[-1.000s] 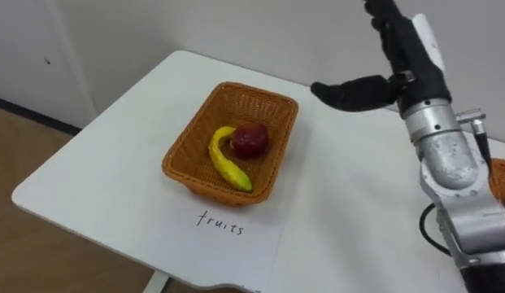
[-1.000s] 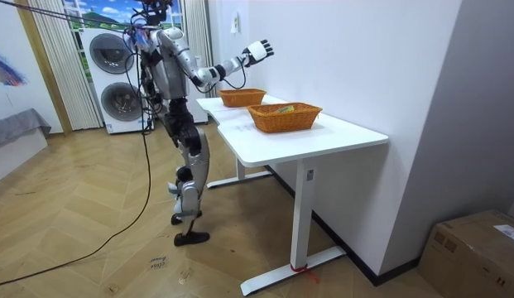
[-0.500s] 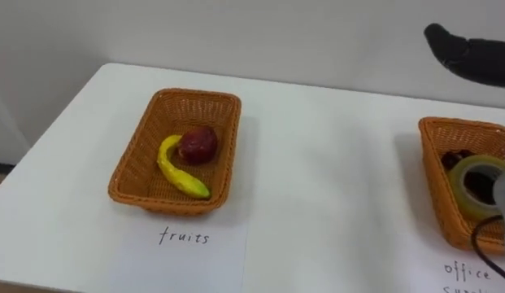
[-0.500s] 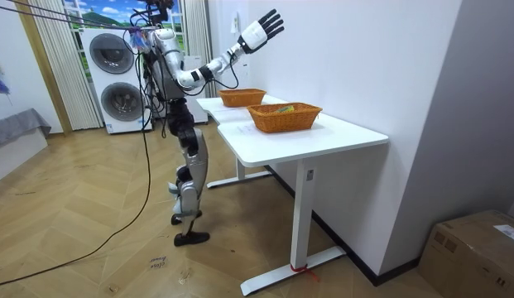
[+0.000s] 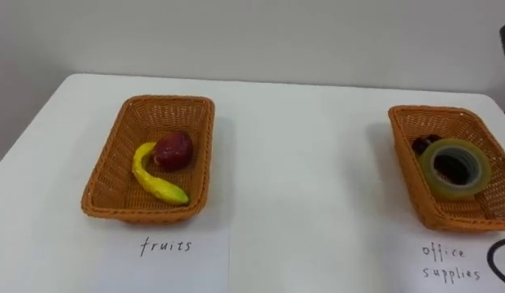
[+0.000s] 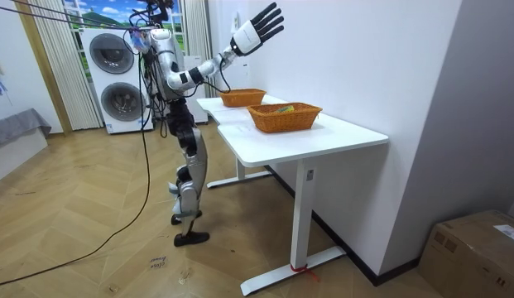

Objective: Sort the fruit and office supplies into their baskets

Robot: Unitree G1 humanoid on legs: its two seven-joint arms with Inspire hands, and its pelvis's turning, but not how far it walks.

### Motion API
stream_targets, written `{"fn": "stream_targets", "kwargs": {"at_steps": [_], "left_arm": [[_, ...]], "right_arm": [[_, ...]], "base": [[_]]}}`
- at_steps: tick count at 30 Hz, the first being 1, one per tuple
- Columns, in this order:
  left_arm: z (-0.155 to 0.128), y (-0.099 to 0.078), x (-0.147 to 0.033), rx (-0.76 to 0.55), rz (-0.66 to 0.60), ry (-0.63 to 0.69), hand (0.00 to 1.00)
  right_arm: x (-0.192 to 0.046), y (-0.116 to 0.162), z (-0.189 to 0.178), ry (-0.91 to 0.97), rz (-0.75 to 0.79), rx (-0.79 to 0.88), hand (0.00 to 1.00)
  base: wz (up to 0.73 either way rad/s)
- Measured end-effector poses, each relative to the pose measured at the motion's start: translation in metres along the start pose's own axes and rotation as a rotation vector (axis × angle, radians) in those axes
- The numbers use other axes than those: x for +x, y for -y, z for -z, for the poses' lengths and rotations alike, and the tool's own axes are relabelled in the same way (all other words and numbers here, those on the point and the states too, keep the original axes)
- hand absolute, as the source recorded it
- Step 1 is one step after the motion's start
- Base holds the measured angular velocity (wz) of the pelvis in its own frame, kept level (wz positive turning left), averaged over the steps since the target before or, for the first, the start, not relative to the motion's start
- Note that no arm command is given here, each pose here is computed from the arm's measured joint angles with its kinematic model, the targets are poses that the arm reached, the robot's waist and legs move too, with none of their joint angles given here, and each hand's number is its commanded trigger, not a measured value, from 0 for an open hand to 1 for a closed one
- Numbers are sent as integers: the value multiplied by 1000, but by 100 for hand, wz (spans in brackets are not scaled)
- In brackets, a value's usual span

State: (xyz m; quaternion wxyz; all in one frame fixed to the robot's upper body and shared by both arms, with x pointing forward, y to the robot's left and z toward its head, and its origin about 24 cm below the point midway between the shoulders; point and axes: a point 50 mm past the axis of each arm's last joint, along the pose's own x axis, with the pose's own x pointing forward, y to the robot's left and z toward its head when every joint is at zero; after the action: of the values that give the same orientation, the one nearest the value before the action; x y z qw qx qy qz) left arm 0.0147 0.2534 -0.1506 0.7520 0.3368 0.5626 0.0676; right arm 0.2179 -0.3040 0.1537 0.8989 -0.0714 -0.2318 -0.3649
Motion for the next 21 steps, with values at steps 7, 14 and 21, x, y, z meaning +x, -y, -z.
{"fn": "stream_targets", "kwargs": {"at_steps": [7,14,21], "left_arm": [[3,0,-1,2,-18,-7,0],[8,3,-4,-57,-19,-34,0],[6,1,-4,-82,-80,-36,0]], "right_arm": [[-14,34,16,-90,207,-61,0],[-34,66,42,-255,430,-28,0],[-69,96,73,-447,649,-90,0]], "base": [[-10],[-1],[0]]}}
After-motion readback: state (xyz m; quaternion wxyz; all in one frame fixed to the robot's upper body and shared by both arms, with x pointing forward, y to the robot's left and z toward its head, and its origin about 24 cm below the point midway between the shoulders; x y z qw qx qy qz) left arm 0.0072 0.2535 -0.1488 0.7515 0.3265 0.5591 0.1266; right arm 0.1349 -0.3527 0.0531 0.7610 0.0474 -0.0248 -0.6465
